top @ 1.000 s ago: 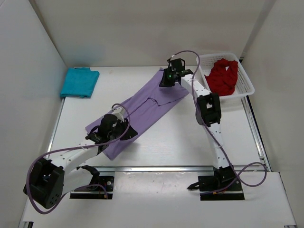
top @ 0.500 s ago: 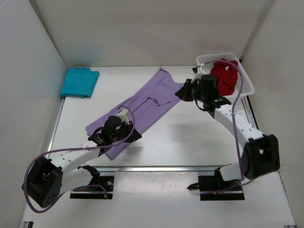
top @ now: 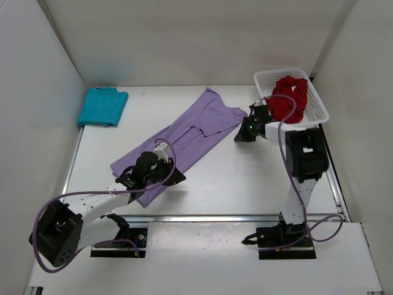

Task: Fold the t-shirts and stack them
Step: Rotate the tshirt 90 degrees

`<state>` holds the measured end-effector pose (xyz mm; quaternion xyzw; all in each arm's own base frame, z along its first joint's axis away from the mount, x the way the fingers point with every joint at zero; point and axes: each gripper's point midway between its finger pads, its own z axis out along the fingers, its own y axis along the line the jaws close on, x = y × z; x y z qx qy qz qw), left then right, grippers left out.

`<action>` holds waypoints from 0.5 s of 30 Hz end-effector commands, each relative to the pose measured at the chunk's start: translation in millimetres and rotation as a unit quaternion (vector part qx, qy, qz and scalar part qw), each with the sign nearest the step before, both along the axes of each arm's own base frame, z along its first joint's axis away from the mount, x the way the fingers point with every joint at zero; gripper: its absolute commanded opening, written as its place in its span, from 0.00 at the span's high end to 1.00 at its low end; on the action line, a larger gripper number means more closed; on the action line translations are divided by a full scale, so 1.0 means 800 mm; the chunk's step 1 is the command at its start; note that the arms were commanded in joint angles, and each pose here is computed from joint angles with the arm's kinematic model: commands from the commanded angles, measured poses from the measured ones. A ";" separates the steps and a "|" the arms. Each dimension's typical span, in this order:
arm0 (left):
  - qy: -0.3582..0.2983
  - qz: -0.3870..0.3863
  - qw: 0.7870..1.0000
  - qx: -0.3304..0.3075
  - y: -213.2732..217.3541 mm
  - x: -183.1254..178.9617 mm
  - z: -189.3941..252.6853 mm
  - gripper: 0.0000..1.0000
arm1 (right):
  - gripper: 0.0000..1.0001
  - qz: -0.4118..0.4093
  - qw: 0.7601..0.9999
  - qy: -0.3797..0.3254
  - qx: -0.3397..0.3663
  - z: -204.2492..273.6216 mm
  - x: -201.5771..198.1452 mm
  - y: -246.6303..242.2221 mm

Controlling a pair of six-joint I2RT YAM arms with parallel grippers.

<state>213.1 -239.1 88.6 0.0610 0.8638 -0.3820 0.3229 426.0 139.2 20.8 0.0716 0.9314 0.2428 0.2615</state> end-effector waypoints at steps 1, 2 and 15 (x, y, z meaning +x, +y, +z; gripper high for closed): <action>-0.011 -0.002 1.000 -0.011 0.001 0.003 0.008 0.88 | 0.99 0.018 0.999 -0.035 -0.005 0.019 0.063 0.035; -0.010 0.001 1.000 -0.012 0.002 0.004 0.008 0.88 | 1.00 0.020 1.000 -0.009 -0.010 -0.003 0.067 0.036; -0.009 0.018 1.000 -0.009 0.009 0.020 0.020 0.82 | 0.73 0.052 0.987 -0.152 -0.015 0.164 0.058 0.080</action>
